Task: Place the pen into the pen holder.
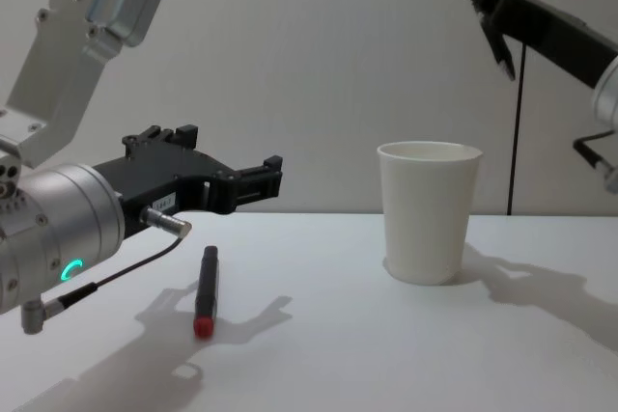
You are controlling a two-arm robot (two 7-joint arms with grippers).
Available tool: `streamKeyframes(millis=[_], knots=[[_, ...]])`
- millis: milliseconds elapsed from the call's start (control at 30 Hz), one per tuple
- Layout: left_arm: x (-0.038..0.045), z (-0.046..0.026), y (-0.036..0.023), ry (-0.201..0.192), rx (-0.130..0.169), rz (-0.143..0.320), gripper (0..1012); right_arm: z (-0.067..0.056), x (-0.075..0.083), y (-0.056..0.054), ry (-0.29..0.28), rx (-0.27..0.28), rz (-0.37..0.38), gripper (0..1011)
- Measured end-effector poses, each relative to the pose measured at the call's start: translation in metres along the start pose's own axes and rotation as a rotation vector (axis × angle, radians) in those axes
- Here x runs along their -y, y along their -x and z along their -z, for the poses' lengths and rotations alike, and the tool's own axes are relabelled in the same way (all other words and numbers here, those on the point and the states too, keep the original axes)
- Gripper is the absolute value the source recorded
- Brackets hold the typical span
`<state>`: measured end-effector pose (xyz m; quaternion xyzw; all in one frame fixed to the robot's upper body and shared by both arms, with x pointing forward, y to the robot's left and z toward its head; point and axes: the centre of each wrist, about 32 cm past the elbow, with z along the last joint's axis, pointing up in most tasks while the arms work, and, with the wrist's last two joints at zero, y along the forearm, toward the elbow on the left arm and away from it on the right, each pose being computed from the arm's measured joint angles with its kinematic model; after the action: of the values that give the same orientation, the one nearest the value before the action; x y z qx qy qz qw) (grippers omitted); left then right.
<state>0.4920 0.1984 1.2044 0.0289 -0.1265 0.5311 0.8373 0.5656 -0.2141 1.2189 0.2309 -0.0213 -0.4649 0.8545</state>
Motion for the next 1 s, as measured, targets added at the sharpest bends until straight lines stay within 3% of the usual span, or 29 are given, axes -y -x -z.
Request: streamKeyframes(millis=[633,1000], knots=[[0.0,0.0,0.0,0.0,0.0,0.0,1004,0.028,-0.009,0.008,-0.013,0.117,0.015,134],[0.0,0.0,0.0,0.0,0.0,0.0,1003,0.039,-0.014,0.012,-0.006,0.152,0.03,134]])
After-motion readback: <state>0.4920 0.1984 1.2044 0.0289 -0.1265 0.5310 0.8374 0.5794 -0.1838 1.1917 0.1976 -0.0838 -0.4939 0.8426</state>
